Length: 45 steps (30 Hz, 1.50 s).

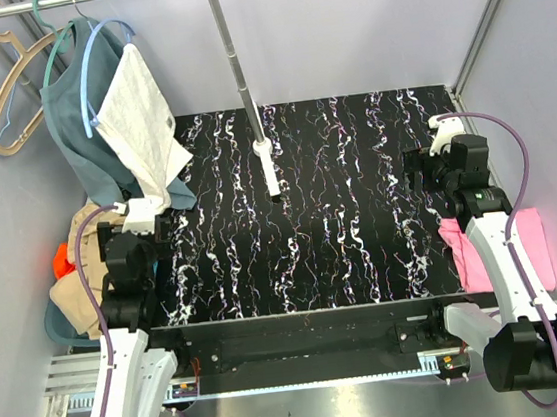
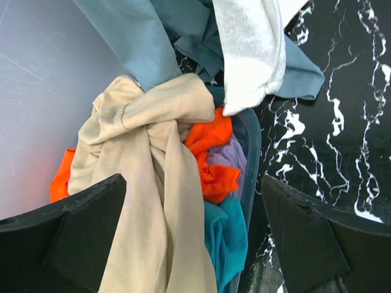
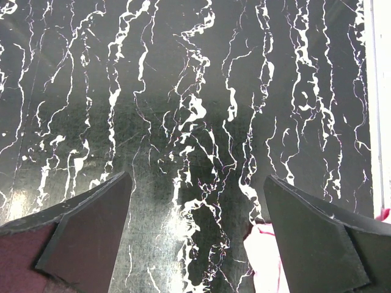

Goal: Fold and stack the t-shirts
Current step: Grab the tshirt from the pile

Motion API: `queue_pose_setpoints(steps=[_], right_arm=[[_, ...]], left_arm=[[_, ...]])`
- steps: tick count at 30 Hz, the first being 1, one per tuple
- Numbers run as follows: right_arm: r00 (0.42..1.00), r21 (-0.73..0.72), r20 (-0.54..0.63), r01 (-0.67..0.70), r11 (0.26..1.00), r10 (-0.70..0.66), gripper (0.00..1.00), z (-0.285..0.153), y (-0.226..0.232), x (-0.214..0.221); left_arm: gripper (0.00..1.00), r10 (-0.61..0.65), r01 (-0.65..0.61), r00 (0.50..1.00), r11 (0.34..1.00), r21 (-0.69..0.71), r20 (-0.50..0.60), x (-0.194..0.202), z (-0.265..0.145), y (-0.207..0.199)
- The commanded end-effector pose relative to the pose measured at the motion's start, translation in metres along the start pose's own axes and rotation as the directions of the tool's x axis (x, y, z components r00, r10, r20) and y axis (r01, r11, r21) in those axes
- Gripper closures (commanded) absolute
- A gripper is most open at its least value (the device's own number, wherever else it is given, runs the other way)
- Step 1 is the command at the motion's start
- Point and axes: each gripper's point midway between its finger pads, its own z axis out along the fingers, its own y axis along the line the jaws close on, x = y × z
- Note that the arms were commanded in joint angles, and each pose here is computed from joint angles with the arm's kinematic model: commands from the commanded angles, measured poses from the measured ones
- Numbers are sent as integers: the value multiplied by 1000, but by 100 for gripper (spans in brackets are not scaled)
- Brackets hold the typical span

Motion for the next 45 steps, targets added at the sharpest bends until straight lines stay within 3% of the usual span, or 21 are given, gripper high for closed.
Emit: queue_pose_setpoints(steps=[1, 8, 14, 19, 20, 24, 29, 39, 42, 45], right_arm=[[1000, 17, 27, 14, 1000, -15, 0, 0, -2, -8], [1000, 15, -10, 26, 1000, -26, 0, 6, -3, 2], [998, 2, -45, 32, 999, -32, 0, 10, -2, 9], [998, -19, -61, 34, 999, -35, 0, 11, 1, 13], [997, -20, -63, 37, 999, -38, 0, 10, 2, 14], [996, -30, -74, 42, 999, -44, 0, 12, 3, 18], [995, -61, -89, 43, 997, -49, 0, 13, 8, 23], [991, -95, -126, 39, 995, -51, 0, 17, 13, 32], [990, -99, -131, 39, 994, -52, 1, 17, 14, 33], [989, -103, -137, 39, 994, -53, 0, 18, 14, 34]], left_arm=[[1, 66, -66, 998, 997, 38, 3, -7, -8, 2], [1, 151, -153, 986, 988, -25, -69, -10, -21, 25], [2, 199, -200, 971, 980, 1, -134, -14, -40, 35], [11, 277, -271, 925, 961, 60, -260, 5, -42, 34], [18, 287, -283, 918, 958, 52, -272, 9, -42, 36], [25, 329, -316, 891, 944, 94, -314, 32, -37, 29], [29, 308, -275, 888, 951, 143, -342, 48, -32, 18], [33, 158, -121, 896, 986, 113, -416, 68, -13, 19], [39, 139, -103, 896, 989, 107, -421, 72, -7, 19], [51, 120, -73, 900, 989, 125, -419, 76, 1, 15]])
